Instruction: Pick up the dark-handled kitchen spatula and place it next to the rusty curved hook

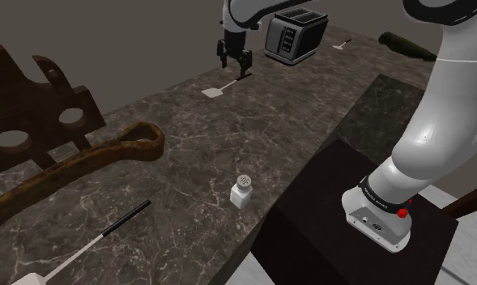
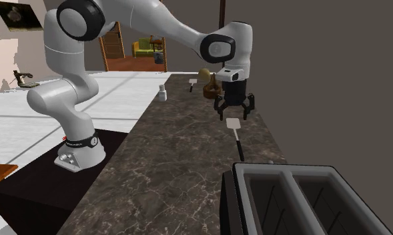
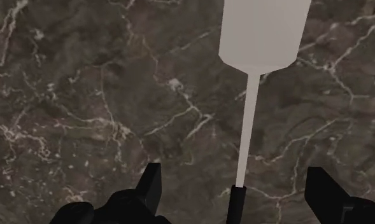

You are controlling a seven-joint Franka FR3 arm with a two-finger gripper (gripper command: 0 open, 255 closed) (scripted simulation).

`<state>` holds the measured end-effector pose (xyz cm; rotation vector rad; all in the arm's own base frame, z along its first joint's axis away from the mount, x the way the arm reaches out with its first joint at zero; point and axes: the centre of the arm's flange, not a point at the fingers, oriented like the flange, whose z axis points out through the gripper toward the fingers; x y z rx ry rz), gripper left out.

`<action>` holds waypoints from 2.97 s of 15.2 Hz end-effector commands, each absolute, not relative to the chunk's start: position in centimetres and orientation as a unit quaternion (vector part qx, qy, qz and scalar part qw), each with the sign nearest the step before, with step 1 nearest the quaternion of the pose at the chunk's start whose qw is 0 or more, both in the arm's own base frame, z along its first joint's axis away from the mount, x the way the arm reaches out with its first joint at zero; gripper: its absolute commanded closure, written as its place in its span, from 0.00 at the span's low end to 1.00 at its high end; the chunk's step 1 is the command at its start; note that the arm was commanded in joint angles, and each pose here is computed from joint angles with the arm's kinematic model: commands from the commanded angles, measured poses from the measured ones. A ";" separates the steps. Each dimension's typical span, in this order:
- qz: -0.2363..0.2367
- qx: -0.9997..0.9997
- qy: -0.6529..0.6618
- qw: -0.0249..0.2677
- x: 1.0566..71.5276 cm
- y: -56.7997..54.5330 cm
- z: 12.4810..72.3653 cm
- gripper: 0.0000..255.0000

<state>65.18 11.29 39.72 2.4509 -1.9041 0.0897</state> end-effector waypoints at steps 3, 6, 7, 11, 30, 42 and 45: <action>0.025 0.763 -0.646 0.021 67.5 10.4 37.3 0.00; 0.025 0.763 -0.646 0.021 67.5 10.3 35.7 0.00; 0.025 0.763 -0.646 0.021 67.5 10.3 35.2 0.00; 0.025 0.763 -0.646 0.021 67.5 10.2 33.8 0.00; 0.025 0.763 -0.646 0.021 67.5 10.2 35.4 1.00; 0.025 0.763 -0.646 0.021 67.5 10.2 41.8 1.00; 0.025 0.763 -0.646 0.021 67.5 10.2 43.4 1.00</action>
